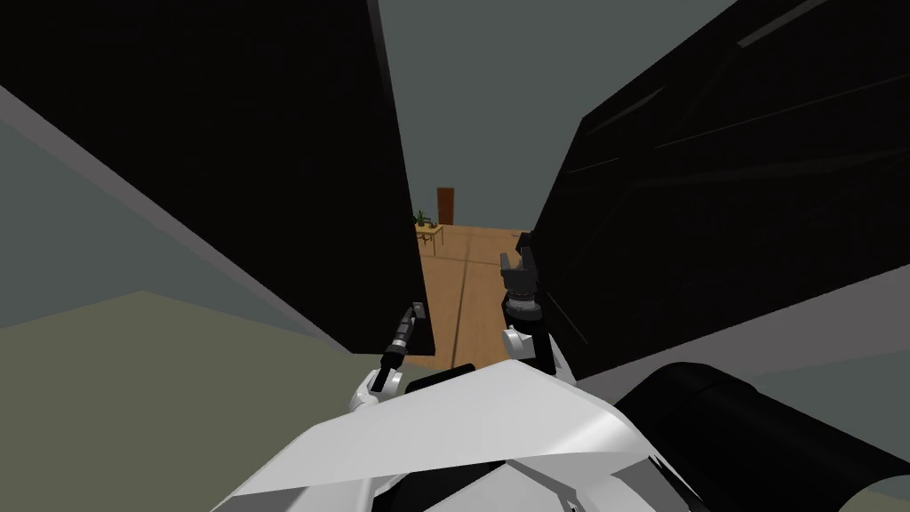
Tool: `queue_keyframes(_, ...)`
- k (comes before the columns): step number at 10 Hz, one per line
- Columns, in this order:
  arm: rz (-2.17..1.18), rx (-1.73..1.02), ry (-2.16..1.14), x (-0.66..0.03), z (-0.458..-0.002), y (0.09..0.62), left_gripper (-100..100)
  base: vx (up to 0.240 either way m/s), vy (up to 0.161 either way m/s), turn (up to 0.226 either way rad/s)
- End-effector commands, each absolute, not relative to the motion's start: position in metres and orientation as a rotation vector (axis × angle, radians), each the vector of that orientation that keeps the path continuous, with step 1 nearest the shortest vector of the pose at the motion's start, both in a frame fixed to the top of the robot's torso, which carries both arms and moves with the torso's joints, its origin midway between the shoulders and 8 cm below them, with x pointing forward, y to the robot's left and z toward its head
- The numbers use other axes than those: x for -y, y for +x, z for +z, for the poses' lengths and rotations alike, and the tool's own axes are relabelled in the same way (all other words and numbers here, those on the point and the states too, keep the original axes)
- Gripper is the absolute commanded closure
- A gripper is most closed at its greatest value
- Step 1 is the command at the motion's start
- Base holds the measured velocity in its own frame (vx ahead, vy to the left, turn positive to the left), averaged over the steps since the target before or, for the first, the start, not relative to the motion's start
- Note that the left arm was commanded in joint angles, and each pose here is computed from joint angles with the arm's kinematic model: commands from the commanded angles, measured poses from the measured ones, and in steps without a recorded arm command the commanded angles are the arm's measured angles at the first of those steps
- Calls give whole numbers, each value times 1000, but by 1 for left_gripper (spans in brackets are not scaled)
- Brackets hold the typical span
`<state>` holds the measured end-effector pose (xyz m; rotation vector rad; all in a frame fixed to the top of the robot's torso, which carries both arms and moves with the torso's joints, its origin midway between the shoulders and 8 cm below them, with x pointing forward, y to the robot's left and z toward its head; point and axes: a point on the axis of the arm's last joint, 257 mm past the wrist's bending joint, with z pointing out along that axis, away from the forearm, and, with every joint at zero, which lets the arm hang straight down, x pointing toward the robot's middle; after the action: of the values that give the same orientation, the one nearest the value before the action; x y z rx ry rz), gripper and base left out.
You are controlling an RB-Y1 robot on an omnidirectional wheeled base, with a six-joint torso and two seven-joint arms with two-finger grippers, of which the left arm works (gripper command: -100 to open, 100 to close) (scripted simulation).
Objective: Push the door open
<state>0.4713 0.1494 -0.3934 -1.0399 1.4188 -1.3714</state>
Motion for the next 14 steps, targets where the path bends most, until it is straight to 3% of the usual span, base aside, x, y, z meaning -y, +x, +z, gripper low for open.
queue_keyframes(1, -1379, -1409, -1047, -144, -392, 471, -100, 209, -83, -25)
queue_keyframes(3, -1381, -1408, -1051, -142, -393, 470, -100, 129, -47, 6)
queue_keyframes(4, -1381, -1408, -1051, -142, -393, 470, 100, -13, 1, -12)
queue_keyframes(9, -1381, -1408, -1051, -142, -393, 470, 100, -11, 4, -3)
queue_keyframes(14, -1315, -1382, -1067, -179, -395, 475, 100, 134, -65, 28)
